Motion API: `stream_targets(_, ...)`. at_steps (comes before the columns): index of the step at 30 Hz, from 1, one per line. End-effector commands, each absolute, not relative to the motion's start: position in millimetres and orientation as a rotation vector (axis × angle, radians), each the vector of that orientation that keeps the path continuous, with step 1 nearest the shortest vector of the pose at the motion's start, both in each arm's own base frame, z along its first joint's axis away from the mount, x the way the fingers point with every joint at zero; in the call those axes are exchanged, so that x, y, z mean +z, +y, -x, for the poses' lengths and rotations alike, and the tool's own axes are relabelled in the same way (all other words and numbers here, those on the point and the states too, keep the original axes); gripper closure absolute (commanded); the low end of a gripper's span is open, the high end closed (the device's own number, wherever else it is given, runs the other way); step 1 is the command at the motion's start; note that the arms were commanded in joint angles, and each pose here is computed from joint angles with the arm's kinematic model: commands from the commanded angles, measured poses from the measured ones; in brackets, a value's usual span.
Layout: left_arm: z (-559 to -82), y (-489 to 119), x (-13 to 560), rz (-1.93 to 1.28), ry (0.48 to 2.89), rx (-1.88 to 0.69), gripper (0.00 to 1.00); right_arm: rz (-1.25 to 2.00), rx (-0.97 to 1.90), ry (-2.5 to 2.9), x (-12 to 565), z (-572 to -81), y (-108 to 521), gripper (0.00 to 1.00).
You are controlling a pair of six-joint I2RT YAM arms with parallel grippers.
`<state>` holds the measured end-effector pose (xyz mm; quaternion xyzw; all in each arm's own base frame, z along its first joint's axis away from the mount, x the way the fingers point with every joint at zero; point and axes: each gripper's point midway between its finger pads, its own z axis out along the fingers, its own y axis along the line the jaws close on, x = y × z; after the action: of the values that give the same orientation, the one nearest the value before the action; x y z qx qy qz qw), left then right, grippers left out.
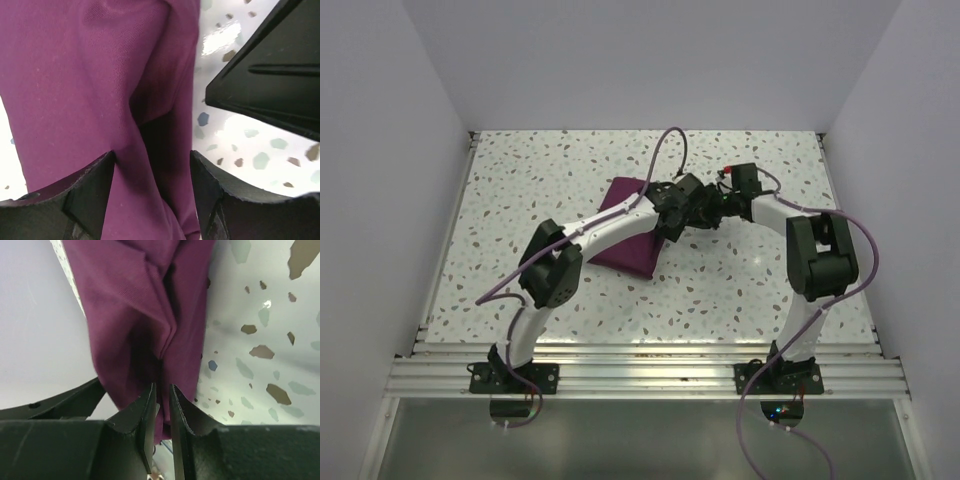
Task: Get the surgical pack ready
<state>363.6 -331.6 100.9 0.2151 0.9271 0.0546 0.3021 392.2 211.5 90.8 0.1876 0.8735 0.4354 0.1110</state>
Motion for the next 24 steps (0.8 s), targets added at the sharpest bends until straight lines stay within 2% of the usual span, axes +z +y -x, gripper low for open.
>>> stream_targets(1, -383.2, -321.2, 119.2, -0.528, 2.398, 0.23, 0.35, -0.534, 1.369, 2.515, 100.7, -407.2, 221.1, 0.79)
stream_targets(6, -393.2, -315.9, 115.3, -0.509, 2.403, 0.257, 0.38, -0.546, 1.41, 2.495, 101.6, -413.2, 225.5, 0.82)
stream_targets(8, -396.4, -311.1, 112.7, -0.497, 2.417, 0.254, 0.46, -0.55, 1.419, 2.498, 100.2, -415.4, 227.9, 0.82)
stream_targets(9, -396.5, -310.5, 111.8, -0.493, 2.423, 0.248, 0.54, -0.55, 1.431, 2.495, 101.3, -416.3, 229.6, 0.82)
stream_targets(11, -397.6, -308.8, 112.6, -0.484, 2.433, 0.219, 0.62, -0.542, 1.438, 2.494, 102.5, -418.6, 234.4, 0.84)
stream_targets(12, -398.6, -310.3, 114.5, -0.484, 2.428, 0.203, 0.71, -0.543, 1.44, 2.493, 102.2, -420.0, 236.0, 0.84)
stream_targets(15, -396.6, -313.9, 118.4, -0.497, 2.432, 0.157, 0.86, -0.548, 1.448, 2.497, 99.6, -423.4, 243.9, 0.85)
stream_targets(18, -392.6, -320.6, 122.7, -0.518, 2.436, 0.093, 0.96, -0.559, 1.459, 2.501, 95.1, -426.5, 252.5, 0.87)
stream_targets(20, -391.3, -322.8, 126.8, -0.53, 2.429, 0.068, 1.0, -0.555, 1.447, 2.503, 92.6, -428.2, 256.7, 0.88)
stream_targets(24, -384.8, -331.2, 130.3, -0.574, 2.427, -0.012, 1.0, -0.579, 1.431, 2.472, 86.3, -438.5, 262.6, 0.94)
